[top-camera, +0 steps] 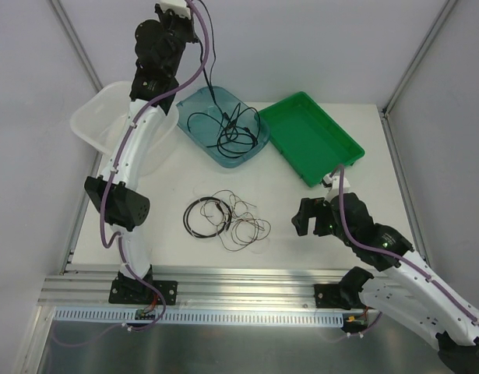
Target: Untangle the cables
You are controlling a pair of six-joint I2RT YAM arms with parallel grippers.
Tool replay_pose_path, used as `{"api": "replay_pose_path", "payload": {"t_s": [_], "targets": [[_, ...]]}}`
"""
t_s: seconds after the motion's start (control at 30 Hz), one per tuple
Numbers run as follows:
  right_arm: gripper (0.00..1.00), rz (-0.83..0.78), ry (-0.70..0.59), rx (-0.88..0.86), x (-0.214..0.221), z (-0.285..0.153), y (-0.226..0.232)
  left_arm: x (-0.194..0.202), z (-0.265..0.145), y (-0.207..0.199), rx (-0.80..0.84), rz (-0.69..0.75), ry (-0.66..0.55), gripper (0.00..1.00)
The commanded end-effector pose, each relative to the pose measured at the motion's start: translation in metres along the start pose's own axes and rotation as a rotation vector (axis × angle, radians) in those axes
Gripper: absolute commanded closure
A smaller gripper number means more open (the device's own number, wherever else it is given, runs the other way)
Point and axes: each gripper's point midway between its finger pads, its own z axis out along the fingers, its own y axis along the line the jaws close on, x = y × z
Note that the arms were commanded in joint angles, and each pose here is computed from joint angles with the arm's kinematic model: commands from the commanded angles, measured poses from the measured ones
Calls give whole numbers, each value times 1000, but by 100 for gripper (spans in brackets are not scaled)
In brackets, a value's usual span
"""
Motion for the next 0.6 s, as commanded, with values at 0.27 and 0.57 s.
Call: {"api": "replay_pose_path", "payload": {"t_s": [0.27, 0.57], "targets": [[1, -10, -20, -15, -6, -2, 3, 100, 13, -7, 16, -19, 129, 100], [1, -13, -15, -5, -2, -2, 0, 246, -23, -24, 11, -58, 427, 100]]}}
